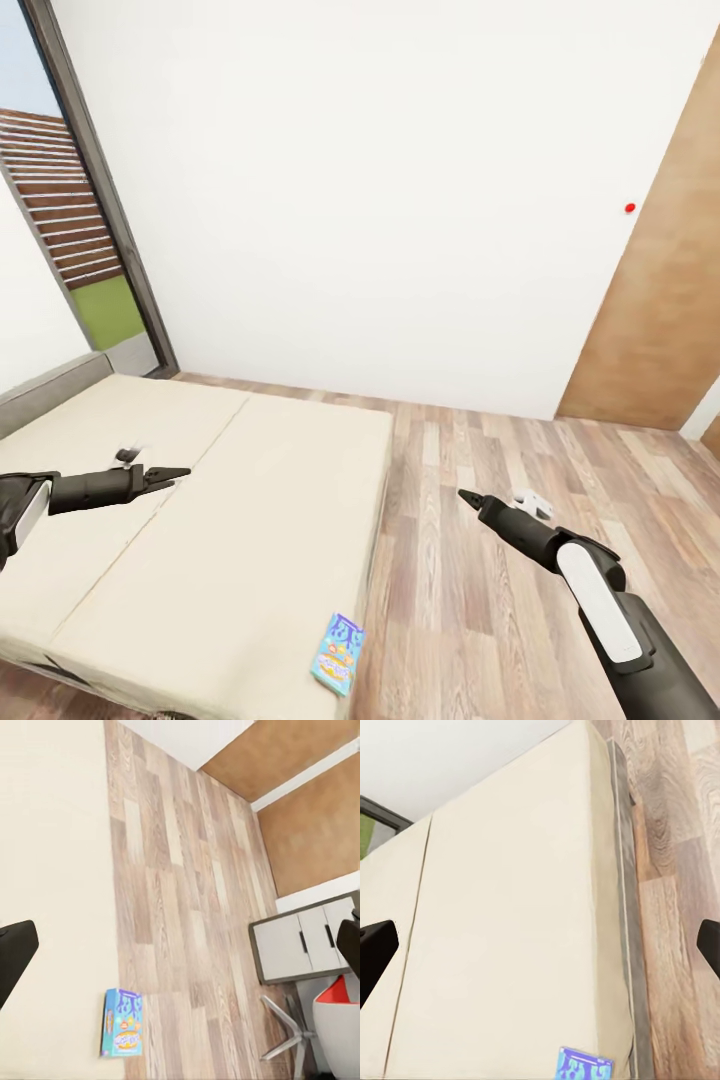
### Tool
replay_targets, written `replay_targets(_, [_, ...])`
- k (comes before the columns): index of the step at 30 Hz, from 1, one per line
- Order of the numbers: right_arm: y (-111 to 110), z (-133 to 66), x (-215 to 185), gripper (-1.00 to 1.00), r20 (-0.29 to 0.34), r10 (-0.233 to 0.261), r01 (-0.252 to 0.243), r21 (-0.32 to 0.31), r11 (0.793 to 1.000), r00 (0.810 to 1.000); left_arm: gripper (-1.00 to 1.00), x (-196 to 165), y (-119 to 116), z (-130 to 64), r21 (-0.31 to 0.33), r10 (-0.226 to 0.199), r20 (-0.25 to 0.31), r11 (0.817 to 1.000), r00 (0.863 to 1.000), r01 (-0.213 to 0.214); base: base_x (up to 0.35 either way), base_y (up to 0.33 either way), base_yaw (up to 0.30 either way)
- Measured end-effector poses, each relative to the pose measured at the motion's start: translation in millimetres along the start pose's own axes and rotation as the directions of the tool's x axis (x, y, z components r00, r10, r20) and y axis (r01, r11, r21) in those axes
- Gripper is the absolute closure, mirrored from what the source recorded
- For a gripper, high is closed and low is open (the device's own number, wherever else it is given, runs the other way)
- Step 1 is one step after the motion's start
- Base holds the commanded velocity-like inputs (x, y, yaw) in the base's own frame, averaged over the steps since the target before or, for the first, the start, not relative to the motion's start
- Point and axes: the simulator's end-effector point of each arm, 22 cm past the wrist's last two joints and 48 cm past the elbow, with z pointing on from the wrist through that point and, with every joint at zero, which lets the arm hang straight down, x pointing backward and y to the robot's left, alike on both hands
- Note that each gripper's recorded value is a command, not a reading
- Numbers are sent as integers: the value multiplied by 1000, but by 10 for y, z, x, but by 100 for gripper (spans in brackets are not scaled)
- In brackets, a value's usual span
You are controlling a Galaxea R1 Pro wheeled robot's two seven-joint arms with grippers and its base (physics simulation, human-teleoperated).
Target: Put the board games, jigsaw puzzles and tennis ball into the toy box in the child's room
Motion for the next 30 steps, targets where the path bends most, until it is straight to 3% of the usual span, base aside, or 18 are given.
replay_targets(30, [-11, 5, 15, -100, -4, -1, 1, 2, 1000, 1000, -100, 0, -4, 5, 1, 0, 0, 1000, 1000, 0, 0, -55, 288])
